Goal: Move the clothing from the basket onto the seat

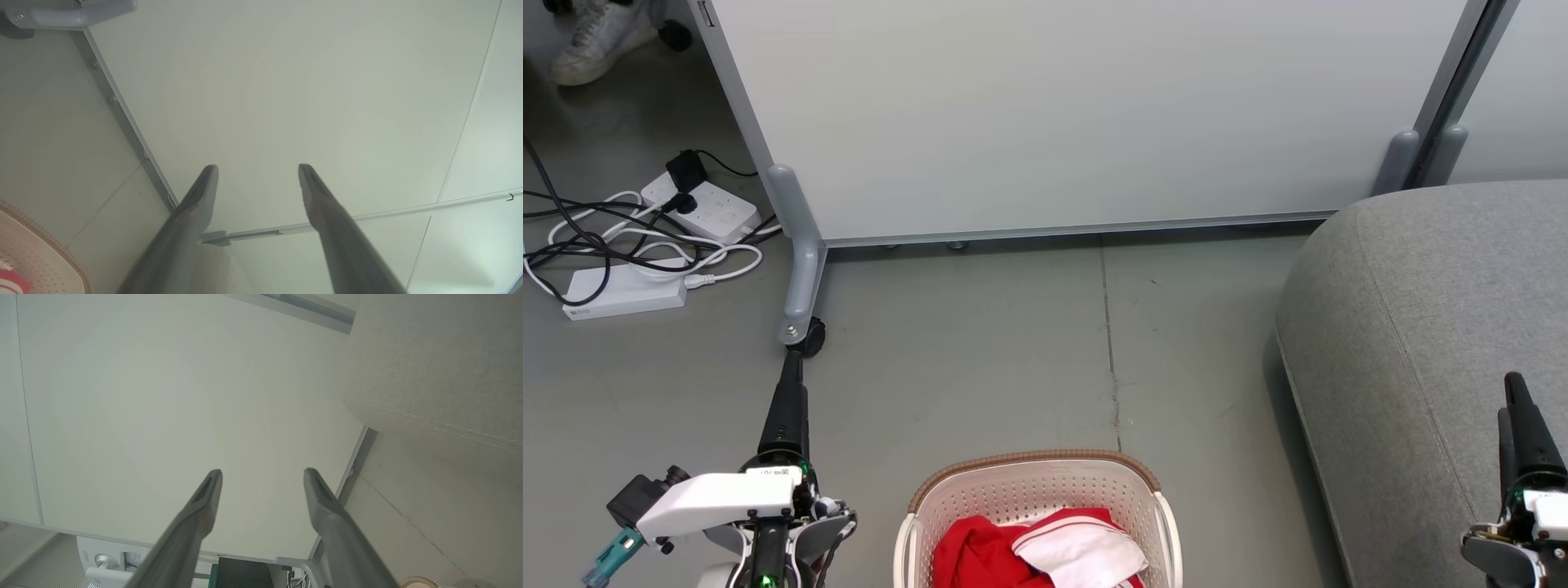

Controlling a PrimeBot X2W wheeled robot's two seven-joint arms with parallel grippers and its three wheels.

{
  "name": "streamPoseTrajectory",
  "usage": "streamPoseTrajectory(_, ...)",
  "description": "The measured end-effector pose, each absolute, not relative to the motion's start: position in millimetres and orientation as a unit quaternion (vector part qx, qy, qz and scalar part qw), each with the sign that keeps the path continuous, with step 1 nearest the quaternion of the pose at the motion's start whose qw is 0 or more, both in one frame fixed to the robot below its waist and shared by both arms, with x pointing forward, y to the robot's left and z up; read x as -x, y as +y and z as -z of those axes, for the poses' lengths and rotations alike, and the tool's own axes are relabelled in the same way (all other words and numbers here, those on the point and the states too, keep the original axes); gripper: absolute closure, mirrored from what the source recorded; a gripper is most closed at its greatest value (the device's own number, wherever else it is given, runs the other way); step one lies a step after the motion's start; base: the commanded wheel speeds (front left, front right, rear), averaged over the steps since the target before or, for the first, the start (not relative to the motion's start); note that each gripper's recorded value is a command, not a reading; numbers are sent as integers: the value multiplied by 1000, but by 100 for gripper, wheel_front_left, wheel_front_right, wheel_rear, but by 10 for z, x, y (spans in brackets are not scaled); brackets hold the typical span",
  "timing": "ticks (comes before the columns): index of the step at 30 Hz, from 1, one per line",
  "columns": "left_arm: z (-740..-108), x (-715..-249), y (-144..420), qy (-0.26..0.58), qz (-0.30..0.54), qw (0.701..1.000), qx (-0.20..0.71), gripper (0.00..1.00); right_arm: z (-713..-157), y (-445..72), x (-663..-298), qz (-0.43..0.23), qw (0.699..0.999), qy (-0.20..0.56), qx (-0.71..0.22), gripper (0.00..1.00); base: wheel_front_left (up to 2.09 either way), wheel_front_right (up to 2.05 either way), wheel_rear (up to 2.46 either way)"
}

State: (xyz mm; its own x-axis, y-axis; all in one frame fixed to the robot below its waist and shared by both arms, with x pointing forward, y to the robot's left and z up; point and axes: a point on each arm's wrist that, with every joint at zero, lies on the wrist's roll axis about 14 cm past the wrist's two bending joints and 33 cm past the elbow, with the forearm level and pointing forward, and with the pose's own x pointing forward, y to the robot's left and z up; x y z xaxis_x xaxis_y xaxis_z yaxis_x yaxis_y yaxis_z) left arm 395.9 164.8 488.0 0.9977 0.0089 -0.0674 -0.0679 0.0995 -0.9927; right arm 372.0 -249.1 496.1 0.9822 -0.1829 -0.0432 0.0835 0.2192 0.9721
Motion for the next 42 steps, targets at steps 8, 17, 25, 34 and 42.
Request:
streamPoseTrajectory(8,-4936,-3926,1772,0,-33,762,646,0,-5221,-2389,-3829,57,840,-56,-537,0,0,0,0)
streamPoseTrajectory(17,-5138,-3939,1934,-42,-31,796,603,0,-5585,-2179,-3932,7,906,-82,-415,0,0,0,0)
streamPoseTrajectory(25,-5298,-3919,1946,-65,-16,840,539,0,-5924,-1976,-3967,-38,944,-118,-306,0,0,0,0)
streamPoseTrajectory(34,-5541,-3883,1772,-89,27,886,455,0,-5976,-1898,-3955,-43,960,-131,-244,0,0,0,0)
streamPoseTrajectory(42,-5615,-3813,1534,-89,56,924,368,0,-5948,-1788,-3945,-51,974,-130,-180,0,0,0,0)
